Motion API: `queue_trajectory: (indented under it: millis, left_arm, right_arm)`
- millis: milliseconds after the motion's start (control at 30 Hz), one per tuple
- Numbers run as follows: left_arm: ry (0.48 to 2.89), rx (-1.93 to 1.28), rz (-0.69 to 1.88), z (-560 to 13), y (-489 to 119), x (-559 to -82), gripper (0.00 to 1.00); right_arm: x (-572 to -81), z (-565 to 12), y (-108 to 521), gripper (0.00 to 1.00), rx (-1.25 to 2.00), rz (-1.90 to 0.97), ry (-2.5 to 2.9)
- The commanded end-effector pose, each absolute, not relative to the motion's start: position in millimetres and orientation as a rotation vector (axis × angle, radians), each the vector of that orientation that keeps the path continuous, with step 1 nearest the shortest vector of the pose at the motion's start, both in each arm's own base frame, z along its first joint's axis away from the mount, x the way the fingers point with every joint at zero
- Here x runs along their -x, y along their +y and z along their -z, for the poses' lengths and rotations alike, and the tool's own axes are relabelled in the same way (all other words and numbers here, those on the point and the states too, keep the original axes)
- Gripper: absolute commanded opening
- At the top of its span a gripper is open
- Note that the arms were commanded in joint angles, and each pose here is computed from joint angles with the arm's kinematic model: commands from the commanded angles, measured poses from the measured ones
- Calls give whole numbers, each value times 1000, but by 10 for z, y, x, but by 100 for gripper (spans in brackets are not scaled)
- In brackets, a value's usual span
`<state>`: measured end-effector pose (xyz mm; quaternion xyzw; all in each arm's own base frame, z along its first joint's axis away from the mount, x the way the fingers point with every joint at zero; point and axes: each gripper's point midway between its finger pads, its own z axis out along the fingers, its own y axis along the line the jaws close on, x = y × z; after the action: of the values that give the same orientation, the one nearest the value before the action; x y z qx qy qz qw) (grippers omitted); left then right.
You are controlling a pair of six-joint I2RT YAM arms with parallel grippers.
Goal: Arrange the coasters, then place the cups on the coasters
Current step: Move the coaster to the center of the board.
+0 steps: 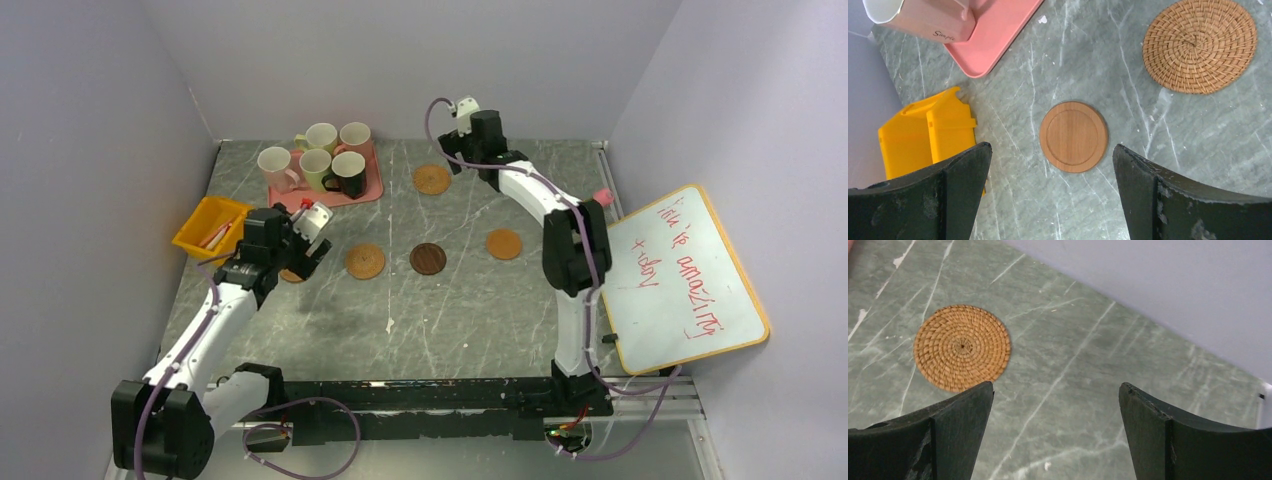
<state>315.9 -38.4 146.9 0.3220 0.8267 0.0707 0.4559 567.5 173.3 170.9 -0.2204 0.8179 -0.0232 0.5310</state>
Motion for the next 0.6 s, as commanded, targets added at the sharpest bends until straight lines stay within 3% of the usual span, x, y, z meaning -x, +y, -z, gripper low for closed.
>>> queue_trajectory:
  millis: [0, 567]
  left_arm:
    - [1983, -738, -141, -1569, -426, -3141, 96]
    - [1807, -869, -3, -1438, -711, -2923, 96]
  right_arm:
    - [-5890, -1683, 1961, 100, 533, 76, 1967]
    - [-6309, -1018, 2419, 100, 537, 129, 1996]
